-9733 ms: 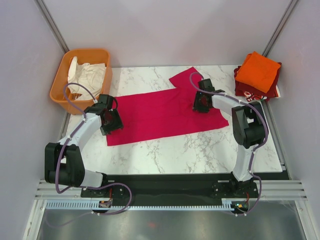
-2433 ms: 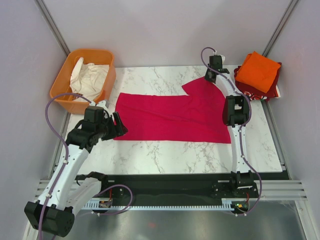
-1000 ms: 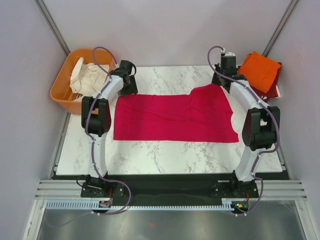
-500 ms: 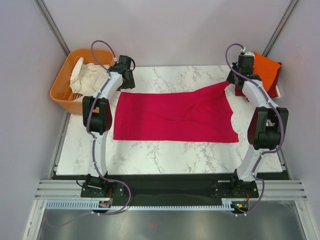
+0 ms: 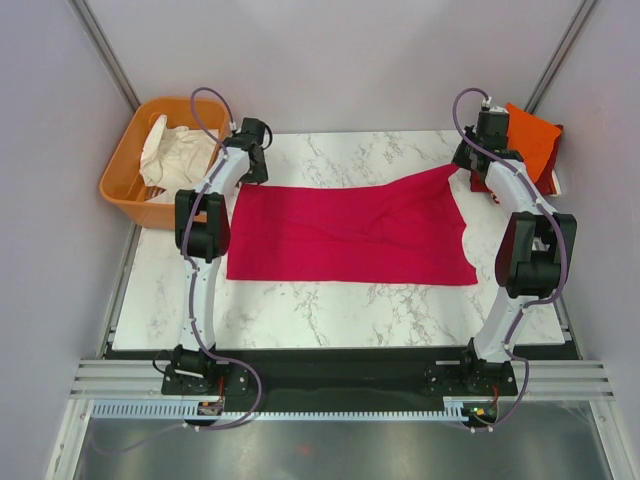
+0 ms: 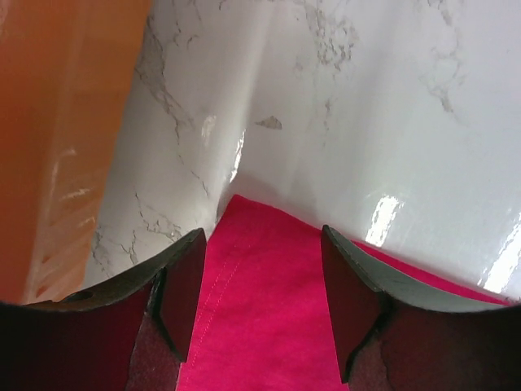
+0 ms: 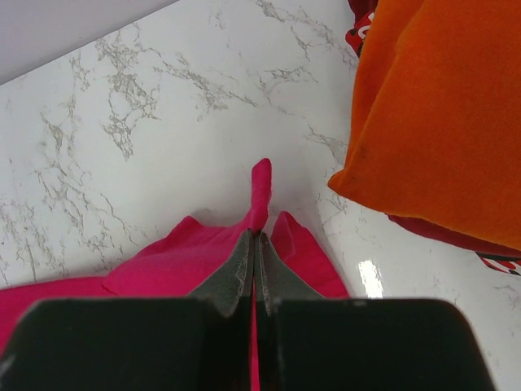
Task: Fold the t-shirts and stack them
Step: Fold the tshirt
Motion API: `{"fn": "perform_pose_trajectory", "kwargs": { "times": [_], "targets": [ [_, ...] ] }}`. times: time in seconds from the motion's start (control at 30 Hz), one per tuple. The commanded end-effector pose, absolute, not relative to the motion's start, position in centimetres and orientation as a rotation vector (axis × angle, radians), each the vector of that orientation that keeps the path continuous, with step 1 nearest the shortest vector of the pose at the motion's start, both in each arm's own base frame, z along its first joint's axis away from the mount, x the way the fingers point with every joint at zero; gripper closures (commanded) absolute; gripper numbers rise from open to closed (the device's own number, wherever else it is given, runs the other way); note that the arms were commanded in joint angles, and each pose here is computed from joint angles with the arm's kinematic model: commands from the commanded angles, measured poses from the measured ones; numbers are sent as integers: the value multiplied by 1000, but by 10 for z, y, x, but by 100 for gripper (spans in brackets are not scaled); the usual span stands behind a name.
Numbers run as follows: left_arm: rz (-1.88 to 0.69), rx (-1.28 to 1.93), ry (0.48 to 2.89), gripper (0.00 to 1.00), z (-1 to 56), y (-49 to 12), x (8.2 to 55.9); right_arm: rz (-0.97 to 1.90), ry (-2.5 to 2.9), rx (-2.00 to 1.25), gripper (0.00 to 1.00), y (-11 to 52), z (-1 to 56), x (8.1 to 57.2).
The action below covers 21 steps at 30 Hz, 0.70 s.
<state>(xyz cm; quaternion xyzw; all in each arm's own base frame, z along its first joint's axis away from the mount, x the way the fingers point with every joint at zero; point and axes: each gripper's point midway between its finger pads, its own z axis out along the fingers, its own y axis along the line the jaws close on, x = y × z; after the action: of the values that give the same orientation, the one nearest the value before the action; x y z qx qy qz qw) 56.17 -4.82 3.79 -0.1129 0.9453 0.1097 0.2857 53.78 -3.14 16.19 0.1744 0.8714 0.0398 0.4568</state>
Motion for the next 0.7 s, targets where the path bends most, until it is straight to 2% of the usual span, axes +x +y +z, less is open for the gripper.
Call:
{"fn": "perform_pose_trajectory", "kwargs": {
  "times": [0.0, 0.3, 0.4, 0.43, 0.5, 0.53, 0.6, 0.63, 0.67],
  "targets": [
    [339, -298, 2500, 34, 42, -31, 573, 124, 2099, 429, 100, -30, 176, 544],
    [272, -290, 2551, 37, 32, -31, 571, 135, 2110, 426, 100, -28, 171, 544],
    [237, -269, 2569, 44, 29, -36, 570, 139, 2111, 430, 100, -28, 170, 544],
    [222, -265, 2574, 51, 28, -39, 570, 139, 2112, 430, 100, -28, 170, 545],
    [210, -265, 2575, 57, 28, -39, 570, 142, 2115, 433, 100, -28, 169, 544],
    [204, -261, 2577, 66, 27, -41, 570, 143, 2114, 431, 100, -27, 169, 545],
    [191, -256, 2583, 75, 26, -43, 569, 146, 2116, 434, 100, -27, 168, 544],
    [186, -261, 2580, 90, 28, -43, 570, 147, 2115, 433, 100, -27, 168, 545],
    [180, -256, 2582, 95, 28, -44, 569, 146, 2118, 434, 100, -27, 167, 545]
  ]
}}
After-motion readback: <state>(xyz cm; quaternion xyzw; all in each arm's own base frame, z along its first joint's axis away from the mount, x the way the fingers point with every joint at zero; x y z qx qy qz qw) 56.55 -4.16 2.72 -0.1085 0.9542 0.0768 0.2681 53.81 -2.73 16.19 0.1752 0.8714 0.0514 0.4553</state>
